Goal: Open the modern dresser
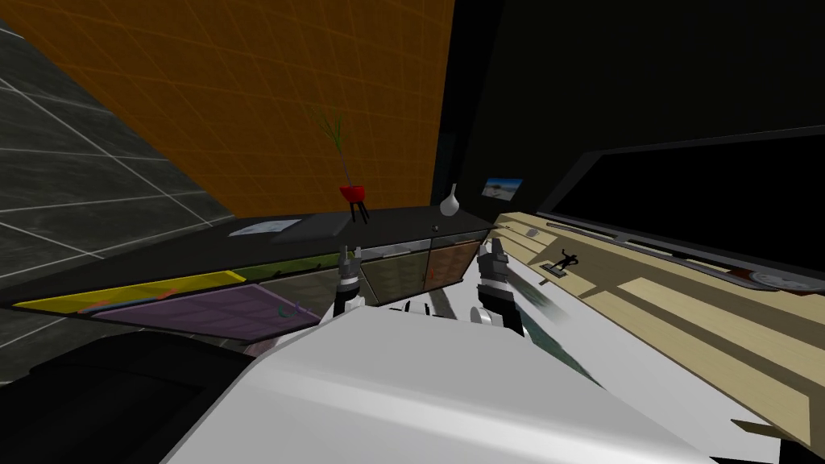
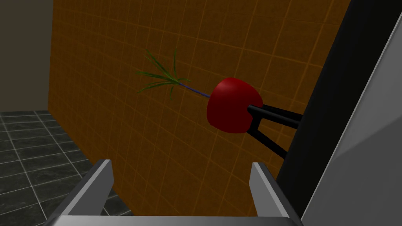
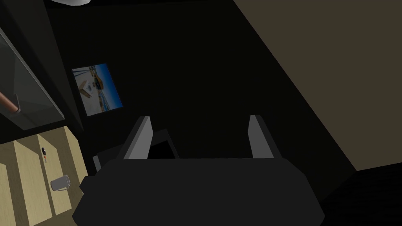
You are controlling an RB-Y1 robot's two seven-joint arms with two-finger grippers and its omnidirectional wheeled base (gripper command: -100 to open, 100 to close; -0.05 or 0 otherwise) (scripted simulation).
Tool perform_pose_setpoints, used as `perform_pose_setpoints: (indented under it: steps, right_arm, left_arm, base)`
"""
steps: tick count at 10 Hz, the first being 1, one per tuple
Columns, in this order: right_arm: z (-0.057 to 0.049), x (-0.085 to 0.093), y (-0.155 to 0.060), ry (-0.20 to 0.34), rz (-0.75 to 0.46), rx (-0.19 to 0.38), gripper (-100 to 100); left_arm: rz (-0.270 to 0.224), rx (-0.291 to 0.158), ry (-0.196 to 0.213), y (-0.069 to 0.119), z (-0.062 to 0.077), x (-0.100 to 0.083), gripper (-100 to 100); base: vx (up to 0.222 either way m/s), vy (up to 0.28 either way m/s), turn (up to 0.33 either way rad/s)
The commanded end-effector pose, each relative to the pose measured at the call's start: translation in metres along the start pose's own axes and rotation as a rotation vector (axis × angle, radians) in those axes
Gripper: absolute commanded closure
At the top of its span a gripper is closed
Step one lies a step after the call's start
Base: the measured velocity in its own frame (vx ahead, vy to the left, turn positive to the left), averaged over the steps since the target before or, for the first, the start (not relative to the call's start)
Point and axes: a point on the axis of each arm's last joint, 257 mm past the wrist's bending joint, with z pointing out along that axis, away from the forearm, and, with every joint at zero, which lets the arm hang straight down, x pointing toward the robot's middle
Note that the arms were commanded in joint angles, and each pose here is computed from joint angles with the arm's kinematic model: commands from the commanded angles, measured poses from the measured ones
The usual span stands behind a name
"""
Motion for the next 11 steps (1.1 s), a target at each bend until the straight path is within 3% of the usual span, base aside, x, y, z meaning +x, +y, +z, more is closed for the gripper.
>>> perform_pose_setpoints:
  steps: [1,7,11]
  right_arm:
    - [0.000,0.000,0.000,0.000,0.000,0.000,0]
    - [0.000,0.000,0.000,0.000,0.000,0.000,0]
    - [0.000,0.000,0.000,0.000,0.000,0.000,0]
  left_arm:
    - [-0.015,-0.057,-0.021,0.021,-0.020,-0.005,-100]
    - [-0.024,-0.091,-0.045,0.039,-0.038,-0.014,-100]
    - [-0.036,-0.124,-0.073,0.056,-0.059,-0.026,-100]
  base:
    - [0.017,-0.103,0.029]
    - [0.020,-0.076,0.020]
    - [0.023,-0.088,0.021]
